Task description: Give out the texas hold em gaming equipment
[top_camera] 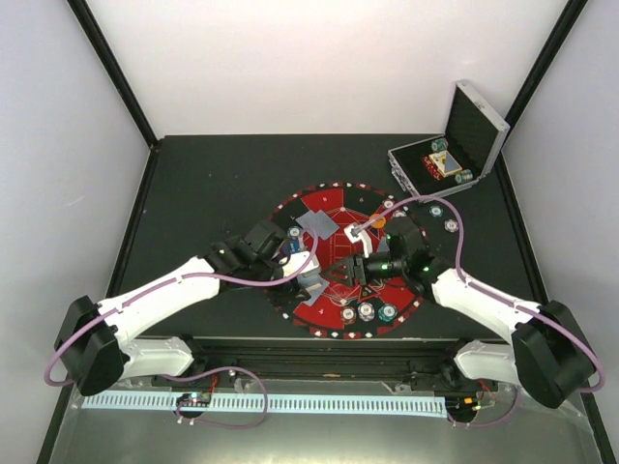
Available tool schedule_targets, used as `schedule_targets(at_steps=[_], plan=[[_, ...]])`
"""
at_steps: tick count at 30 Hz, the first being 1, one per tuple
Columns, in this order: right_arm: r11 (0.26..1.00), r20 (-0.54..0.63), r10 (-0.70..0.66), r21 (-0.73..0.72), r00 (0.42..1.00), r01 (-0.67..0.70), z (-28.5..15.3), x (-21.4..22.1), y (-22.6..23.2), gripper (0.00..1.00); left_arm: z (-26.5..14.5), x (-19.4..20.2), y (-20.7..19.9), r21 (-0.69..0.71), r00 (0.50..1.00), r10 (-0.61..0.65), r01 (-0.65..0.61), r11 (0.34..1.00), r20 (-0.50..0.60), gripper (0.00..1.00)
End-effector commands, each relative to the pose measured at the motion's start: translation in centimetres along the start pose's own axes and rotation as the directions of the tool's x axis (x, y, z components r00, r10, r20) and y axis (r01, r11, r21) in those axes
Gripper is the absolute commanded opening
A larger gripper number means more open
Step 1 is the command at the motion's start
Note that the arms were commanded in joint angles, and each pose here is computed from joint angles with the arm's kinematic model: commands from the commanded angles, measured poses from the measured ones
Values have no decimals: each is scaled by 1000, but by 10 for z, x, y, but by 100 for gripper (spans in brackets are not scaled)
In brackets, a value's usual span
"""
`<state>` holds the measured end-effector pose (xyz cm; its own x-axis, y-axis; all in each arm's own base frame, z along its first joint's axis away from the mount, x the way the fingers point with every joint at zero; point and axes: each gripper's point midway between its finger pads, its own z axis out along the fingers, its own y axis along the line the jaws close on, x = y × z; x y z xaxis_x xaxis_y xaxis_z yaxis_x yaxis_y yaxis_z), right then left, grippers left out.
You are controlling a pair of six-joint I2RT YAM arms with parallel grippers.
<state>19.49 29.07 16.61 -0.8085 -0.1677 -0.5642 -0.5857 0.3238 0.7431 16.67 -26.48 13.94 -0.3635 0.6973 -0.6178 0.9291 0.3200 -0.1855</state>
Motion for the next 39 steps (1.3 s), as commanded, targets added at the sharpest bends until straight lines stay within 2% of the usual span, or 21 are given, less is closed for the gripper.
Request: schedule_targets(at_steps=[1,10,14,23,30,39], plan=[[993,25,-77,-93,997,79,-2,-18,28,59,-1,-9,-6,27,999,35,-36,999,25,41],[982,-87,-123,-154,989,109,24,-12,39,59,1,-7,-6,26,999,36,-37,999,13,41],[986,-126,-117,-134,985,100,37,-6,31,59,1,-8,-6,25,999,35,-35,999,9,41],[996,-142,-93,-24,985,90,46,-7,6,53,1,-8,-7,26,999,35,-36,999,9,41],[989,-165,-116,76,979,130,41,-8,-7,48,-1,-9,-6,20,999,38,-38,999,12,41],[977,-174,-126,151,977,153,25,-8,-14,47,-1,-9,-5,8,999,36,-36,999,12,41]])
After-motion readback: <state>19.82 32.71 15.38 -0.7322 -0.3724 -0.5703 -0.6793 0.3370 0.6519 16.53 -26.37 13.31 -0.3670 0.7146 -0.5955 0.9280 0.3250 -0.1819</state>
